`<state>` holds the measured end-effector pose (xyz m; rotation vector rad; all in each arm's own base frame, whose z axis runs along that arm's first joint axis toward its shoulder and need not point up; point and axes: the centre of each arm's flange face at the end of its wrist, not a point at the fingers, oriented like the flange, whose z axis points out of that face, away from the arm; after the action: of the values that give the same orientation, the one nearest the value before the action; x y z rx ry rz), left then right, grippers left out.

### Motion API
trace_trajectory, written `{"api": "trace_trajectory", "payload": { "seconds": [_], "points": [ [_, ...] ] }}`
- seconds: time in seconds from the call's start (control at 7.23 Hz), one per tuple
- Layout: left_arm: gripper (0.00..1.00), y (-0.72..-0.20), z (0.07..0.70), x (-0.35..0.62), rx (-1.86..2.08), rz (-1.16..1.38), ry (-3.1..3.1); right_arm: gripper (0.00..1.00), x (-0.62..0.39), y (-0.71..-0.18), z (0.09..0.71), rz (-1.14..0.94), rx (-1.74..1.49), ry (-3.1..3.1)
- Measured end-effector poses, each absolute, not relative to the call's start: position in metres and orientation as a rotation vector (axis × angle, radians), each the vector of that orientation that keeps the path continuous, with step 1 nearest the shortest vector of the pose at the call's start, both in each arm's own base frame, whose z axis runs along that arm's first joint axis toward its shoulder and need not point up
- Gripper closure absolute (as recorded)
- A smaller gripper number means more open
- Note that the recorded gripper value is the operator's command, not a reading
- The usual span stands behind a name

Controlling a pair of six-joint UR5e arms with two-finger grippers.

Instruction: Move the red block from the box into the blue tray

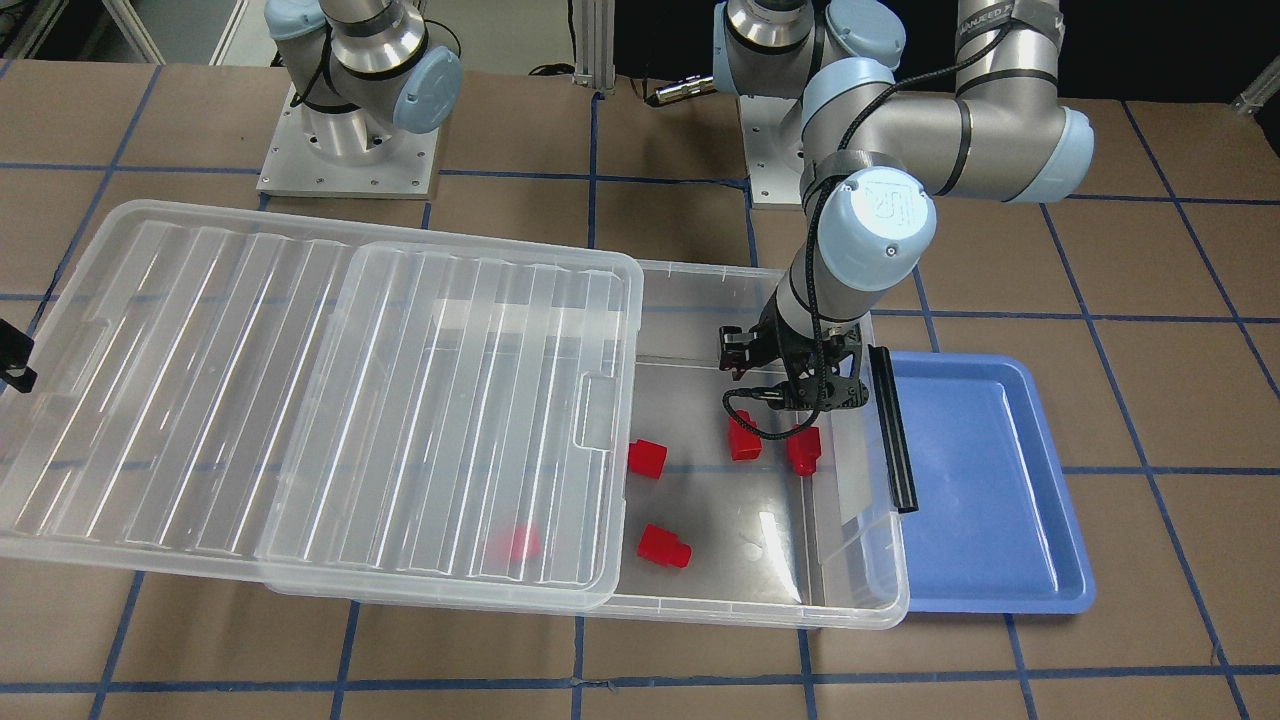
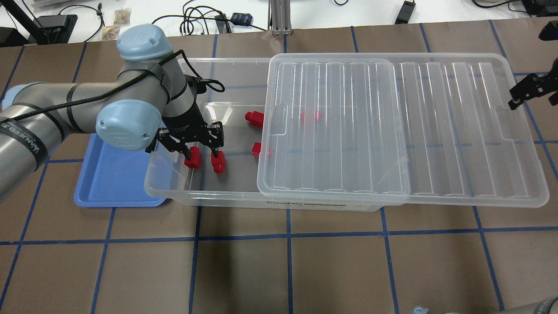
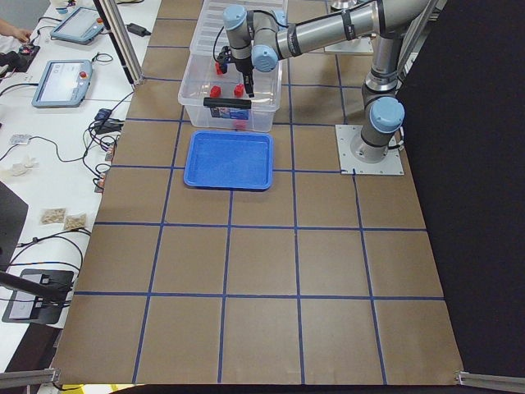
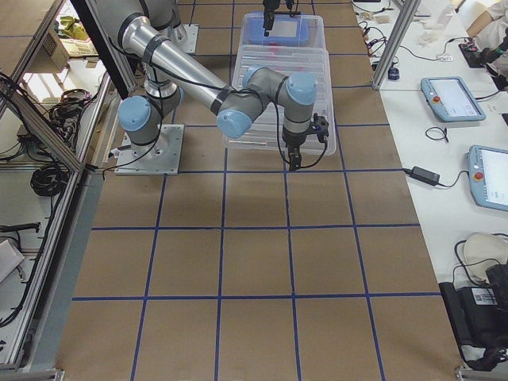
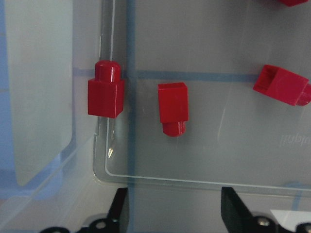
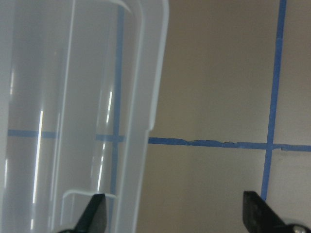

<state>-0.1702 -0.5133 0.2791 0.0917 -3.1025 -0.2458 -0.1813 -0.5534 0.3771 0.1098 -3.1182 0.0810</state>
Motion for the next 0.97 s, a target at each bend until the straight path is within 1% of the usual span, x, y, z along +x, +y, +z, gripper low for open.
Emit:
{"api": "trace_trajectory", "payload": {
  "seconds": [0.28, 0.69, 0.97],
  "points": [
    [0.31, -0.516, 0.252, -0.171, 0.097, -0.238, -3.101, 0.00, -0.175, -0.555, 0.421, 0.063, 0.113, -3.115],
    [0.31, -0.529, 0.229, -0.171, 0.100, -0.195, -3.102, 0.00, -0.164, -0.534, 0.512, -0.012, 0.100, -3.089],
    [0.32, -0.534, 0.216, -0.172, 0.101, -0.187, -3.104, 0.00, -0.152, -0.519, 0.544, -0.032, 0.108, -3.084]
  ]
}}
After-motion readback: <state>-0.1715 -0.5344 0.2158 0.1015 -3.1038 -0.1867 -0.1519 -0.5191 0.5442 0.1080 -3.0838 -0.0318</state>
